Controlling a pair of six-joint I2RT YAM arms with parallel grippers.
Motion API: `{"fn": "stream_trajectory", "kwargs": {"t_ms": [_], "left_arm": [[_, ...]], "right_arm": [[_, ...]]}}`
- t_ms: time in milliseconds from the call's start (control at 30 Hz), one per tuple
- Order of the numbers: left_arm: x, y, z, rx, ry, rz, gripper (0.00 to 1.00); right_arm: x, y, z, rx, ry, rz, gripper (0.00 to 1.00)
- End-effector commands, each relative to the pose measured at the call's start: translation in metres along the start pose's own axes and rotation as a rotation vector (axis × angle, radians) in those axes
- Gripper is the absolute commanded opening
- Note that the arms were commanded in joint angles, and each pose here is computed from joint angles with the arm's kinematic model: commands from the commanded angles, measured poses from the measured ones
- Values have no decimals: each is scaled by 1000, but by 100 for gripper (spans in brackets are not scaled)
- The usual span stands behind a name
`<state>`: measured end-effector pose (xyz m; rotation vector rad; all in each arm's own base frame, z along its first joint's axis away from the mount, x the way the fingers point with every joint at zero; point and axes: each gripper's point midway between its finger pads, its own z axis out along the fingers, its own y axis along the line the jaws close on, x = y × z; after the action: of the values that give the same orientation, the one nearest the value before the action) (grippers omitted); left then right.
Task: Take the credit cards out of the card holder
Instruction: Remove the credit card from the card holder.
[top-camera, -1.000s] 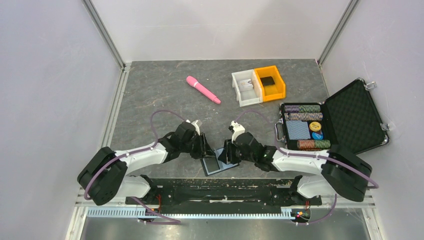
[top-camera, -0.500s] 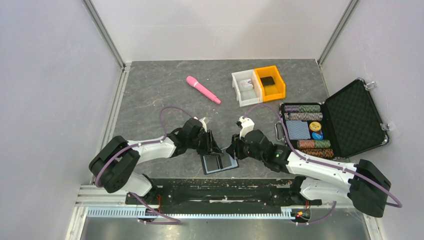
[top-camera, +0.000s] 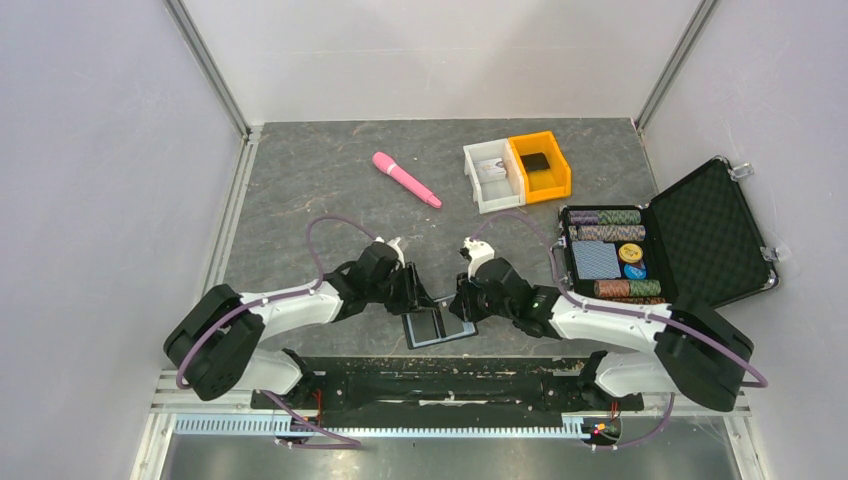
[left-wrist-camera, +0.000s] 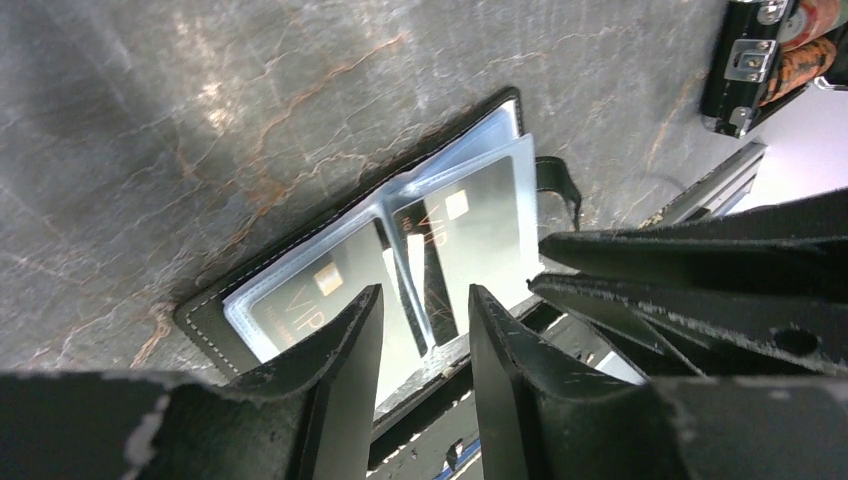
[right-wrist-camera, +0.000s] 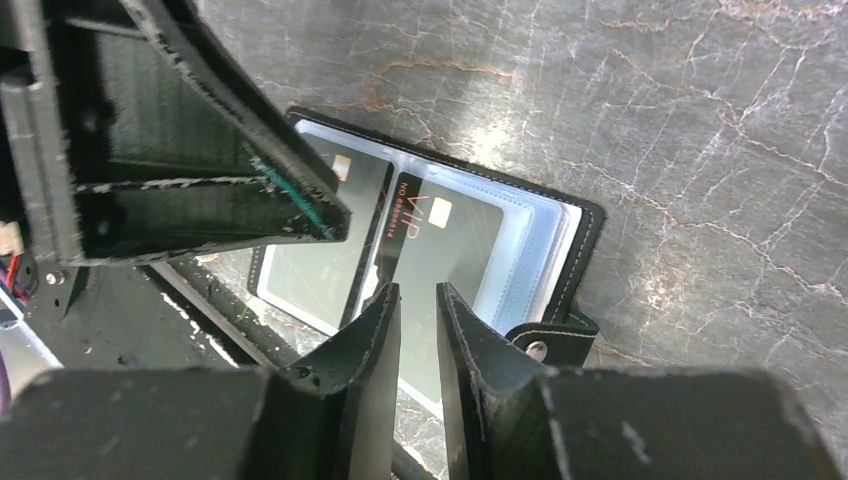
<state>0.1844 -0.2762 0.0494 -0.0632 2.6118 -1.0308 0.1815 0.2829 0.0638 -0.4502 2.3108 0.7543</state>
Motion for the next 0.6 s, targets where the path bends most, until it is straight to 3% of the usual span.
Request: {"fn": "stream_trajectory", "kwargs": {"t_ms": [0,300,567], "left_arm": [[1,-4,-1,24,-11,-17,44],[3,-7,5,63,-10,-2,46],[2,-4,11,65,-26,2,46]], "right_arm": [[1,-3,10,-14,-5,9,22],[47,-35,13,45,63,82,19],[52,-40,10,53,62,90,18]]}}
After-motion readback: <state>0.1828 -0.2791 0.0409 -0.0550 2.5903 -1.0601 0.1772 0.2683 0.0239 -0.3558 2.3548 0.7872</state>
